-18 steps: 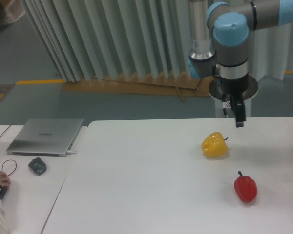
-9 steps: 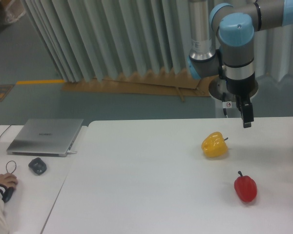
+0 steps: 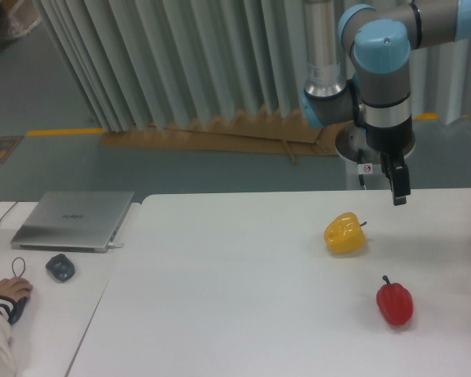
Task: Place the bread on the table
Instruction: 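Raise the open gripper and swing it away from the peppers, out of view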
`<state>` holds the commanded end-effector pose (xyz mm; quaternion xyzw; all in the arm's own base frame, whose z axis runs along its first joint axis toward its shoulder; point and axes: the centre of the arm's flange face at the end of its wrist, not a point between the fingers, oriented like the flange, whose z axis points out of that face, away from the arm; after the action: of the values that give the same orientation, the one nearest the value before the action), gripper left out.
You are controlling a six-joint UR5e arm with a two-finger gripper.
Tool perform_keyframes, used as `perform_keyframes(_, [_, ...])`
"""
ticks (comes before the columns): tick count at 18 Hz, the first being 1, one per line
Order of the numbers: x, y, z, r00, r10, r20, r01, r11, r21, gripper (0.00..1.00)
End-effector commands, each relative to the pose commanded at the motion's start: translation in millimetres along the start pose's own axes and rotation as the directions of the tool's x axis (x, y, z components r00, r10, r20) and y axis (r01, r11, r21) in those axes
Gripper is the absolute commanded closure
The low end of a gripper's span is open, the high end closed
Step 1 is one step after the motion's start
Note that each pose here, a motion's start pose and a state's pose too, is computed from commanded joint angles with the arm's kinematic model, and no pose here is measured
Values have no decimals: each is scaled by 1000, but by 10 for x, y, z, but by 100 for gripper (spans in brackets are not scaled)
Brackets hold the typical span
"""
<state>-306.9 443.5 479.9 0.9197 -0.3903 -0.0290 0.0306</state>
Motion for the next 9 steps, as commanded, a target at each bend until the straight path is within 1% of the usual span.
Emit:
perform_keyframes(3, [-45,270,21,999,-37,-2,37,999,-2,0])
perform_keyframes(4, [-67,379,26,999,-54,1,54,999,-3,0])
perform_keyframes(5, [-96,492,21,999,-52,14,52,999,-7,0])
perform_keyframes(6, [-125,619,45,999,-28,22,29,1000,-10,0])
perform_keyframes(7, [-149,763,85,1000,22,23,-22,1000,-13,0])
perform_keyframes(9, [-197,1027,179,993,119,8,-119,993,-10,0])
